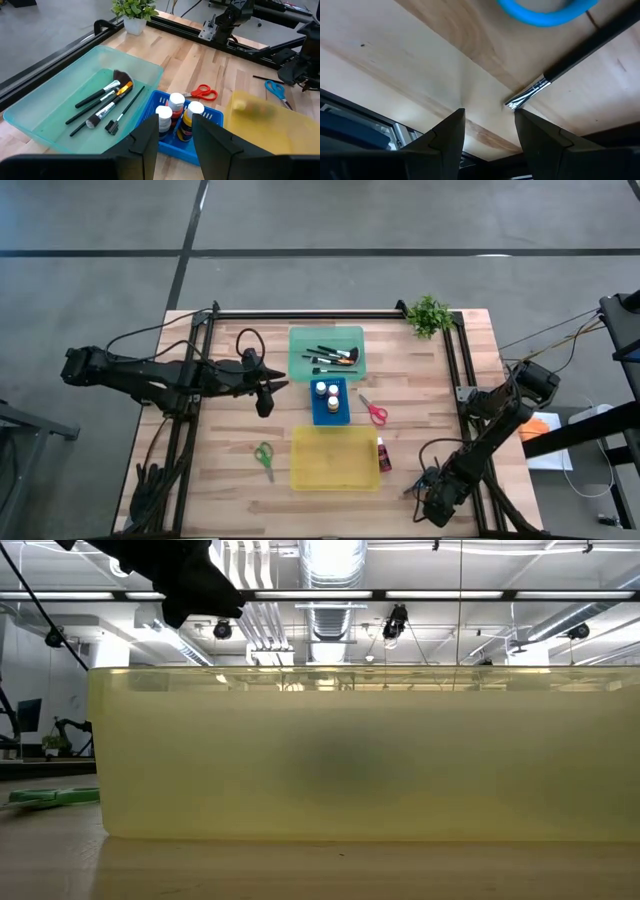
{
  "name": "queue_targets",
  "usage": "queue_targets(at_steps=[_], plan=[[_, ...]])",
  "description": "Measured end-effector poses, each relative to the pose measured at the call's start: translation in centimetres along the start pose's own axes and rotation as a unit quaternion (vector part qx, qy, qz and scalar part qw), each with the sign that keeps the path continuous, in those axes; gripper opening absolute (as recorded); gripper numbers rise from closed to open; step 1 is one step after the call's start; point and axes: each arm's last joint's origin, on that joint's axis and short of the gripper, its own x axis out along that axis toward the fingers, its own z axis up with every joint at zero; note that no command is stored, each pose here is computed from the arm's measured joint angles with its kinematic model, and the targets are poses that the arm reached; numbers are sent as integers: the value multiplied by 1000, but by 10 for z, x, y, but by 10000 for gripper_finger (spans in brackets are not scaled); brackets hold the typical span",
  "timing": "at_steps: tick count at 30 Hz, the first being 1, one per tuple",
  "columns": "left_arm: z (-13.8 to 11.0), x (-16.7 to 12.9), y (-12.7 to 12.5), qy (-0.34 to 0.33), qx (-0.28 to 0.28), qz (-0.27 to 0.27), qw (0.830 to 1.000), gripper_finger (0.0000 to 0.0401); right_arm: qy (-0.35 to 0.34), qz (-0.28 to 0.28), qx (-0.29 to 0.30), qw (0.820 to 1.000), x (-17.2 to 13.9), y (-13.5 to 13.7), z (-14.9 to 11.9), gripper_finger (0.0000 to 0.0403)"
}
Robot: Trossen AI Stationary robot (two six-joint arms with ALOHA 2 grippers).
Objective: Pick & Place Paint Supplies
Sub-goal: Put the black eyeshadow brush into the green bin
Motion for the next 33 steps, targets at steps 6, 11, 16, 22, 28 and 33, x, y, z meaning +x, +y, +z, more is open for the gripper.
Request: queue_targets(at_steps=[6,11,16,22,28,33], plan=[[0,0,0,0,1,0,1000,126,2,0,-5,1000,-3,0,7,178],[0,0,0,0,1,0,1000,126,2,-1,-4,1000,-3,0,8,157],[0,0,0,0,1,0,1000,126,8,-9,-3,1000,-1,-4,9,81],[0,0,0,1,2,0,1000,126,12,-9,-22,1000,1,-6,9,13],[0,0,0,1,2,0,1000,126,-16,8,-41,999,-7,-4,-1,8],[0,0,0,1,2,0,1000,126,-97,37,2,995,-22,-11,-13,7]])
